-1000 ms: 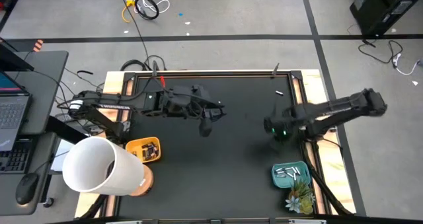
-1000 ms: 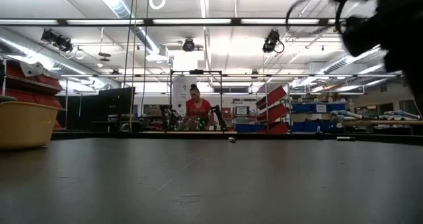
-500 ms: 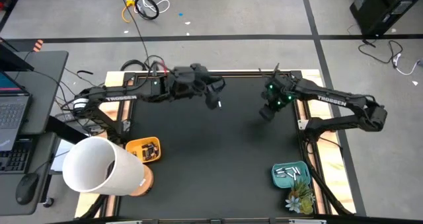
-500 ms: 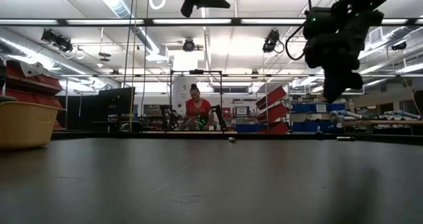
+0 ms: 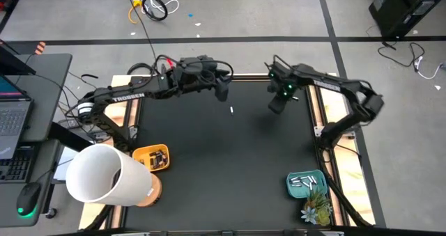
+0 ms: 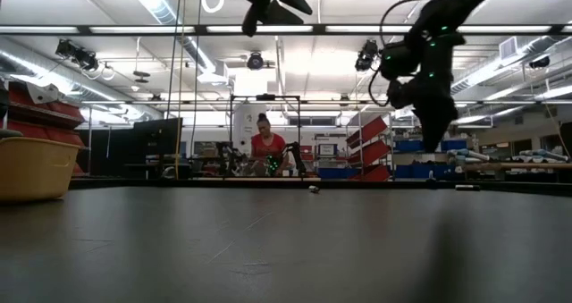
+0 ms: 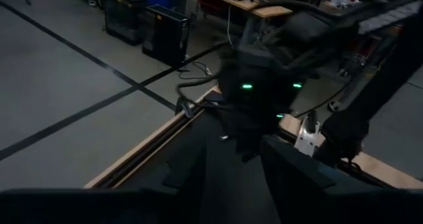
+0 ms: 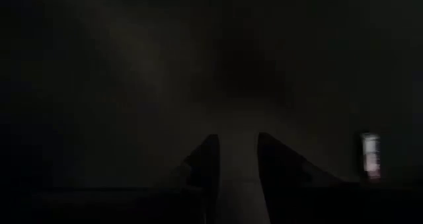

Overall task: Sort batteries
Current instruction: Put the silver battery into the green bin

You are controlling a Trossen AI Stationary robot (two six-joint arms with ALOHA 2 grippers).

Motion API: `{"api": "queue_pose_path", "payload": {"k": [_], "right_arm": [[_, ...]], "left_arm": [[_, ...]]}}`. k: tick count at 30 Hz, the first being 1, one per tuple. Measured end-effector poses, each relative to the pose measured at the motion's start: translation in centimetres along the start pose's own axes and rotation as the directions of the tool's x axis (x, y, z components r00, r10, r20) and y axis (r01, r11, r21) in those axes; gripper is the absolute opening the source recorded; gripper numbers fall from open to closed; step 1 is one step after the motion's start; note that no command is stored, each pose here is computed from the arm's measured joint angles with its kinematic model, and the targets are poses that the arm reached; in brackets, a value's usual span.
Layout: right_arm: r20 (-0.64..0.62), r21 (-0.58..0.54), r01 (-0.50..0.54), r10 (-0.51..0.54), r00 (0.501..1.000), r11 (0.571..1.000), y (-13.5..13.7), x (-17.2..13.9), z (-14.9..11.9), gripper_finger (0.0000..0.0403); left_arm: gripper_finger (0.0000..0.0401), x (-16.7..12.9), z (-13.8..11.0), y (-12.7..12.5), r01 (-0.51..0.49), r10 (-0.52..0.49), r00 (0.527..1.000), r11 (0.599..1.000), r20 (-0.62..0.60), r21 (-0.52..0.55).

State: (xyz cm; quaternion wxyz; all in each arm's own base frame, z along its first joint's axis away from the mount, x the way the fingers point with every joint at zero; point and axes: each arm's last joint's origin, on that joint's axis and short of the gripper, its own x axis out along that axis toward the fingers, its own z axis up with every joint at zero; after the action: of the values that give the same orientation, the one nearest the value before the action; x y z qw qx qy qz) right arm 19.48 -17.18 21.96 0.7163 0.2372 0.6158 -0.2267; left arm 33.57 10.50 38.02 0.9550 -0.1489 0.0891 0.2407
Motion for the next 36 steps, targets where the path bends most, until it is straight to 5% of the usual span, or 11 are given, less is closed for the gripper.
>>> {"api": "queue_pose_path", "payload": {"k": [15,23,30,36], "right_arm": [[-0.208,-0.203,0.156,-0.199,0.958,0.967,-1.1,0.1,5.0,0.0091],[-0.368,-0.109,0.165,-0.194,0.910,0.980,-4.3,1.9,4.3,0.0090],[-0.242,0.015,0.201,-0.191,0.951,0.980,-7.0,-1.0,3.5,0.0090],[-0.275,0.118,0.183,-0.145,0.951,0.976,-8.7,-1.7,2.3,0.0095]], "left_arm": [[0.0158,0.0,-0.1,-0.2,0.040,-0.041,0.999,0.999,-0.015,-0.030],[0.0158,0.0,-0.5,-0.3,0.076,-0.083,0.994,0.993,-0.069,-0.092],[0.0158,-0.2,-1.6,0.1,0.020,-0.040,0.982,0.994,-0.182,-0.111],[0.0158,-0.2,-1.6,0.1,0.025,-0.043,0.983,0.994,-0.176,-0.105]]}}
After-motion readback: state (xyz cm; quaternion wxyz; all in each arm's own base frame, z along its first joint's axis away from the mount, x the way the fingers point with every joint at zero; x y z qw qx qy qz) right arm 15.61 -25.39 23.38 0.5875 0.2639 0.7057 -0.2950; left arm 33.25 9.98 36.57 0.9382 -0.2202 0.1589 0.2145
